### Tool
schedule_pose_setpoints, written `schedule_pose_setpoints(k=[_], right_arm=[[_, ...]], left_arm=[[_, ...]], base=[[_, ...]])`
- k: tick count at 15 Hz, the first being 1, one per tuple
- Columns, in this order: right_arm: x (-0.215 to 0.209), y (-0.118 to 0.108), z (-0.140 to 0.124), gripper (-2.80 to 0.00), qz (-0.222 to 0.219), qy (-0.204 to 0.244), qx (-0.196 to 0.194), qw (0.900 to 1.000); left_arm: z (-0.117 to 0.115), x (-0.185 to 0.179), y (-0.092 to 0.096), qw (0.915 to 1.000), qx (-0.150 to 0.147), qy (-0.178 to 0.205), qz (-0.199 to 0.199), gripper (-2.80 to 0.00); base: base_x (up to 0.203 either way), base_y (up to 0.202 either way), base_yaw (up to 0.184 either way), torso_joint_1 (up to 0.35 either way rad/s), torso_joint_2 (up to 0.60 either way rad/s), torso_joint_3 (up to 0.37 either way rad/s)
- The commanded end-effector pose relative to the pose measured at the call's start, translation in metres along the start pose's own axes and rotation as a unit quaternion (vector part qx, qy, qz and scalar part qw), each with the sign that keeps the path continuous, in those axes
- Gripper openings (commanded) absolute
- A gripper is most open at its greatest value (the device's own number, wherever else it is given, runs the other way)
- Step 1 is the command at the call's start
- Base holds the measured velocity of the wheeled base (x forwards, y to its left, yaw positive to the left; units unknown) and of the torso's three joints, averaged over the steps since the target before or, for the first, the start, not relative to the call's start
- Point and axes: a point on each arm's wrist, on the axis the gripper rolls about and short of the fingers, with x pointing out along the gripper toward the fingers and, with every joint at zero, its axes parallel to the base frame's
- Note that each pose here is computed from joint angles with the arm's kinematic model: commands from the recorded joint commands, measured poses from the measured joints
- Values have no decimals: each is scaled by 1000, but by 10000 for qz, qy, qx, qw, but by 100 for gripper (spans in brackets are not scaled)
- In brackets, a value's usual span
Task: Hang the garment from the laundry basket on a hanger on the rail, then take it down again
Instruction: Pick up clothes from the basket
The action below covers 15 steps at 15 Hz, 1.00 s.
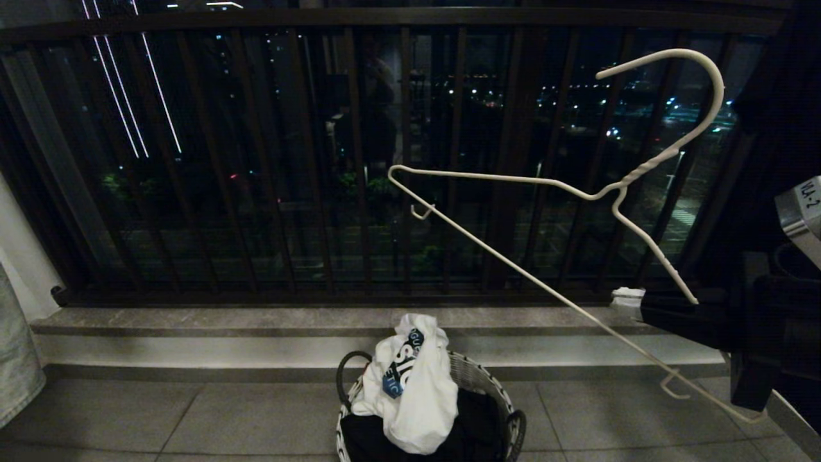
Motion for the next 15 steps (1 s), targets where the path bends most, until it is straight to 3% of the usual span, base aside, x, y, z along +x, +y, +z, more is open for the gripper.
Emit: schedule_pose_setpoints(k=[1,15], right_arm=[[0,0,0,-280,14,-12,-16,10000],[-2,1,-1,-280,4,-22,-37,10000]], left_arm=[[-3,1,0,10000,2,42,-3,-280],[-3,1,0,10000,-21,35,5,-280]], base=[[0,0,0,0,0,0],[0,0,0,2,3,-173]])
